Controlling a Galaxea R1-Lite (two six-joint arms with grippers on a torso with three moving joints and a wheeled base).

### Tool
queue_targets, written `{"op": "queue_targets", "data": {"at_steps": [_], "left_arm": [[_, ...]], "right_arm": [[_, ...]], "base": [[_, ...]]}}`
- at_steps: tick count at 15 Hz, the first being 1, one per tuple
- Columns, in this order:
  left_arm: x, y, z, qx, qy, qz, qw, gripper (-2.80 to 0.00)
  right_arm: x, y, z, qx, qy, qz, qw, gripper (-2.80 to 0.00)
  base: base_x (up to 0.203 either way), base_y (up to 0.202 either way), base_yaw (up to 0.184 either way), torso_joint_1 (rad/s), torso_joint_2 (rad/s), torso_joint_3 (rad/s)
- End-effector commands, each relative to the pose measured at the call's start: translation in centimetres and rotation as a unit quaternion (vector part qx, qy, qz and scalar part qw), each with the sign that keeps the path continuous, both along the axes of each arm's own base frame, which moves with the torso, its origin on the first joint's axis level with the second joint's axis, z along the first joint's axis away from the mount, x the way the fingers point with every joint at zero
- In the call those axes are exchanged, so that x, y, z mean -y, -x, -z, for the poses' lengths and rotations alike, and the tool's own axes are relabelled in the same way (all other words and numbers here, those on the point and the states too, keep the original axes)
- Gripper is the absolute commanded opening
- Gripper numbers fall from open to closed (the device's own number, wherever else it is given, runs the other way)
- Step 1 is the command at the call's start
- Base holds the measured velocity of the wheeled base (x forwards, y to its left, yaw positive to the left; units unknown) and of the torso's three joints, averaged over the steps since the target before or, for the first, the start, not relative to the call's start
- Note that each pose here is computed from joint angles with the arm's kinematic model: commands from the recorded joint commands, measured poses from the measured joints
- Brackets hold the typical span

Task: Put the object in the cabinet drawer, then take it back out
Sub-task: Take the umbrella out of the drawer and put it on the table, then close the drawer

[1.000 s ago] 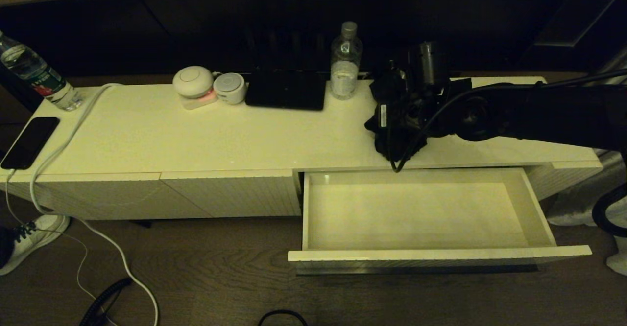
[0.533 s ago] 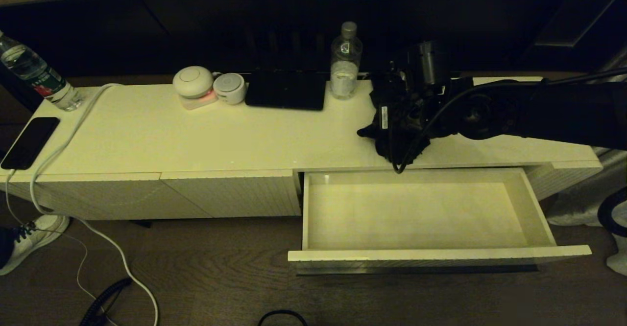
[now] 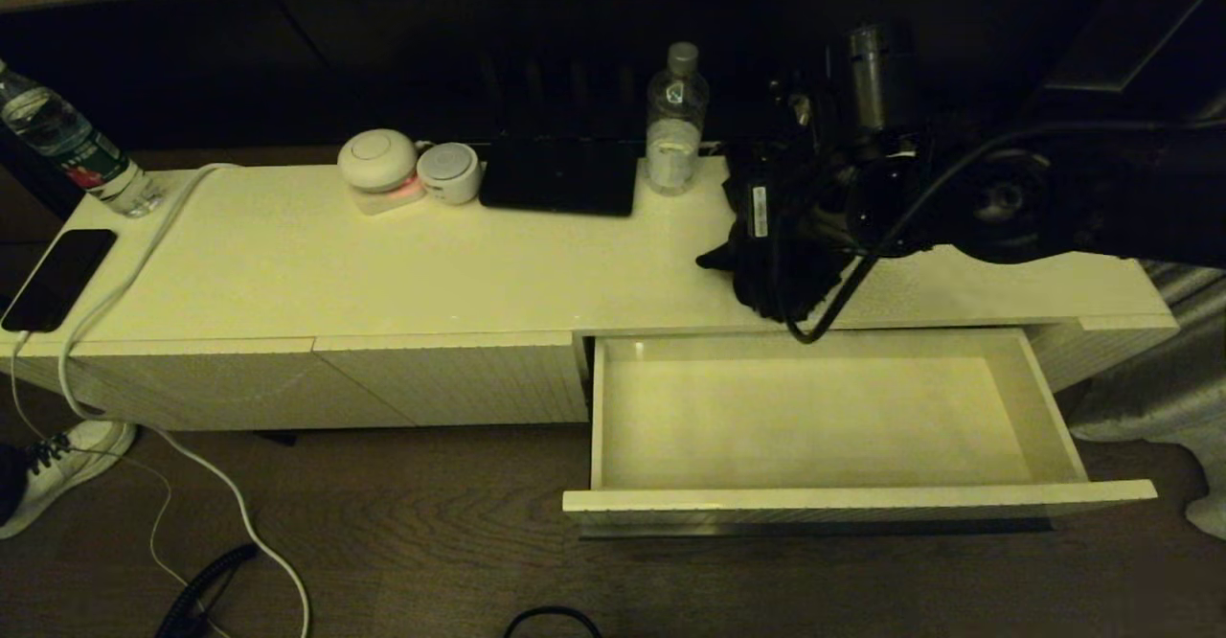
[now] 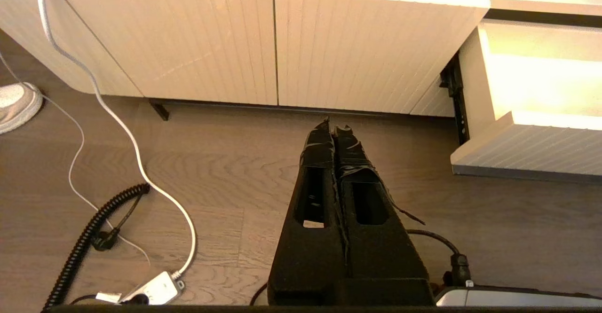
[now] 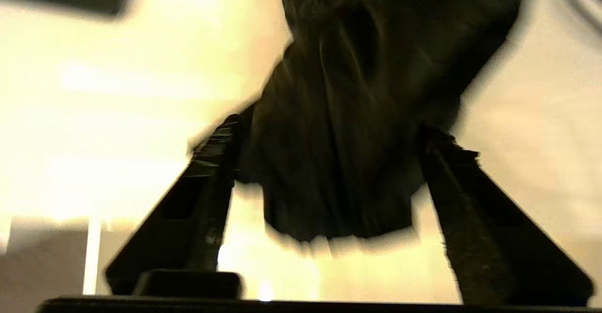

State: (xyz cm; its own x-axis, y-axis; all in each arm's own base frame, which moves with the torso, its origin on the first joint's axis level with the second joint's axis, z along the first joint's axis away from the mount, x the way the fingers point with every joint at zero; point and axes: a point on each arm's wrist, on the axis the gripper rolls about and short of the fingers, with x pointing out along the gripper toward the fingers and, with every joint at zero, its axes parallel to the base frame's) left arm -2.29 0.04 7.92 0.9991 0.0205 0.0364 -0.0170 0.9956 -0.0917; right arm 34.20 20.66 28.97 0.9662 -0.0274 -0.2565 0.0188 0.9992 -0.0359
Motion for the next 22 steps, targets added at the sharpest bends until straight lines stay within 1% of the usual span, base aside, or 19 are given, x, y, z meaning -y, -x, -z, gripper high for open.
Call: {"op": "queue_targets", "data": {"at_steps": [1,4,5,6,7,8,9,10,11,13,14,16,19,20,22], "left_arm": [[0.0,0.0,0.0,0.001,0.000,0.000,1.0000,-2.80],[0.0,0.0,0.0,0.000,0.000,0.000,1.0000,-2.80],[0.0,0.0,0.0,0.001,0.000,0.000,1.0000,-2.80],[0.0,0.0,0.0,0.001,0.000,0.000,1.0000,-2.80],[0.0,0.0,0.0,0.001,0.000,0.000,1.0000,-2.80],[0.0,0.0,0.0,0.001,0.000,0.000,1.0000,-2.80],[0.0,0.0,0.0,0.001,0.000,0.000,1.0000,-2.80],[0.0,0.0,0.0,0.001,0.000,0.000,1.0000,-2.80],[0.0,0.0,0.0,0.000,0.000,0.000,1.0000,-2.80],[0.0,0.0,0.0,0.001,0.000,0.000,1.0000,-2.80],[0.0,0.0,0.0,0.001,0.000,0.000,1.0000,-2.80],[0.0,0.0,0.0,0.001,0.000,0.000,1.0000,-2.80],[0.0,0.0,0.0,0.001,0.000,0.000,1.0000,-2.80],[0.0,0.0,0.0,0.001,0.000,0.000,1.0000,-2.80],[0.0,0.0,0.0,0.000,0.000,0.000,1.0000,-2.80]], "right_arm": [[1.7,5.1,-2.7,0.016,0.011,-0.015,1.000,0.00],[4.3,10.1,-2.8,0.003,0.058,-0.044,0.997,0.00],[5.3,11.8,-2.5,-0.005,0.084,-0.063,0.994,0.00],[6.4,13.5,-2.3,-0.011,0.119,-0.085,0.989,0.00],[7.4,15.0,-1.9,-0.016,0.159,-0.112,0.981,0.00],[8.2,16.3,-1.4,-0.023,0.198,-0.143,0.969,0.00],[8.9,17.3,-0.5,-0.033,0.247,-0.179,0.952,-2.80],[9.5,18.1,0.4,-0.041,0.283,-0.201,0.937,-2.80],[9.9,18.8,1.2,-0.048,0.309,-0.215,0.925,-2.80],[11.1,20.4,2.8,-0.057,0.357,-0.241,0.901,-2.80],[11.6,21.1,3.7,-0.062,0.382,-0.256,0.886,-2.80],[12.5,22.3,6.2,-0.092,0.421,-0.281,0.858,-2.80],[13.4,23.9,10.3,-0.146,0.461,-0.320,0.815,-2.80],[13.5,24.2,11.2,-0.155,0.467,-0.330,0.806,-2.80],[13.8,24.7,13.6,-0.194,0.479,-0.346,0.783,-2.80]], "base": [[0.000,0.000,0.000,0.000,0.00,0.000],[0.000,0.000,0.000,0.000,0.00,0.000],[0.000,0.000,0.000,0.000,0.00,0.000],[0.000,0.000,0.000,0.000,0.00,0.000],[0.000,0.000,0.000,0.000,0.00,0.000],[0.000,0.000,0.000,0.000,0.00,0.000],[0.000,0.000,0.000,0.000,0.00,0.000],[0.000,0.000,0.000,0.000,0.00,0.000],[0.000,0.000,0.000,0.000,0.00,0.000],[0.000,0.000,0.000,0.000,0.00,0.000],[0.000,0.000,0.000,0.000,0.00,0.000],[0.000,0.000,0.000,0.000,0.00,0.000],[0.000,0.000,0.000,0.000,0.00,0.000],[0.000,0.000,0.000,0.000,0.00,0.000],[0.000,0.000,0.000,0.000,0.00,0.000]]}}
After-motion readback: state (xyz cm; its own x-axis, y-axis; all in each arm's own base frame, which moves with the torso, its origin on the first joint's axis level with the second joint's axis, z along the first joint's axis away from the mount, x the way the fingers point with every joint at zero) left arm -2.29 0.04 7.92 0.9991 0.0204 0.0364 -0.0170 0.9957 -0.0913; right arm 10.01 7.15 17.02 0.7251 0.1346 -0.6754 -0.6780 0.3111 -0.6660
